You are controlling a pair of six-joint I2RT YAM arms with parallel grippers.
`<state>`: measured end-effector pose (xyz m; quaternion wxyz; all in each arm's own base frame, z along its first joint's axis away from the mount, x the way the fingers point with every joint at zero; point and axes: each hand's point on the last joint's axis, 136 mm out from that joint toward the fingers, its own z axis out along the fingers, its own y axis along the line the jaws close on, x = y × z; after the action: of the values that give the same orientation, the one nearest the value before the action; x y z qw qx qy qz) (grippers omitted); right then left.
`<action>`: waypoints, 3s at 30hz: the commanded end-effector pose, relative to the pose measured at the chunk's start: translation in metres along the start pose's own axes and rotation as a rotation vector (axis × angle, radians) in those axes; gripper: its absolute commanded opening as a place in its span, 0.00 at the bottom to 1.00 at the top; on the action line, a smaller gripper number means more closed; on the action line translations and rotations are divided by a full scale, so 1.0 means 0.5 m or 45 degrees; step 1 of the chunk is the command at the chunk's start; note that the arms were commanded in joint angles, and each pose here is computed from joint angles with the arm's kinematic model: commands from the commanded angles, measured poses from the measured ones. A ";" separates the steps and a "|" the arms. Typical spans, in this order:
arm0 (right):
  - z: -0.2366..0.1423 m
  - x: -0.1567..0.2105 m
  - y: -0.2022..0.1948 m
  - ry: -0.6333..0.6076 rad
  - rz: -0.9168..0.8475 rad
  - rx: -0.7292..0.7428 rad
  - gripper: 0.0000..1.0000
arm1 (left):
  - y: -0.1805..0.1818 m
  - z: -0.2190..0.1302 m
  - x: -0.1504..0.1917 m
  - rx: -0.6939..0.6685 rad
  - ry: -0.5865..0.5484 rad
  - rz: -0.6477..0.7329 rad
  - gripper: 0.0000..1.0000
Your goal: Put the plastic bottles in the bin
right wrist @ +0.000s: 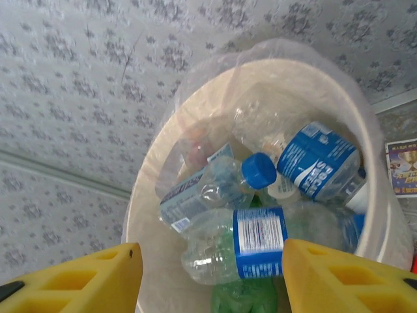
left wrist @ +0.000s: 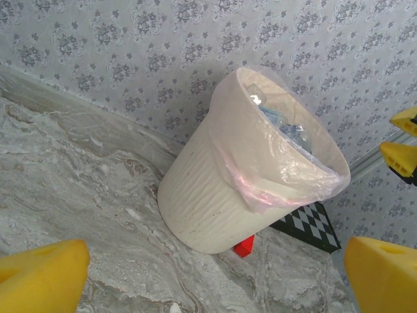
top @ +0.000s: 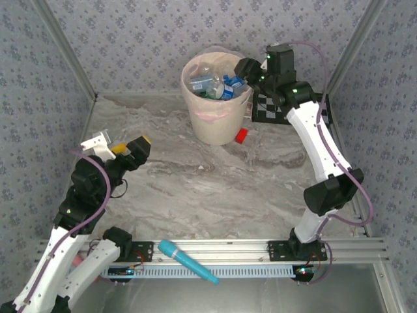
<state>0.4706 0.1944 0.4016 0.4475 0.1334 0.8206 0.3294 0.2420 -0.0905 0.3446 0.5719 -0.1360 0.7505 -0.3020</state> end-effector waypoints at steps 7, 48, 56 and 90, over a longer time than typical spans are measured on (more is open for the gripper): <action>0.045 0.061 0.031 0.137 -0.128 -0.045 0.60 | 0.001 0.003 0.004 -0.006 0.007 0.023 1.00; -0.249 0.244 -0.516 -0.360 -0.665 0.713 1.00 | 0.340 0.178 0.109 -0.819 0.192 0.572 1.00; -0.229 0.233 -0.659 -0.408 -0.727 0.973 1.00 | 0.500 0.208 0.133 -1.031 0.189 0.673 1.00; -0.096 0.261 -0.748 -0.347 -0.742 0.782 1.00 | 0.538 0.296 0.169 -0.689 0.043 0.695 1.00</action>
<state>0.3830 -0.0360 0.0849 0.5620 0.0605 0.8201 -0.0893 0.3894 0.0299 0.0820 0.5457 -0.0726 0.8315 0.0744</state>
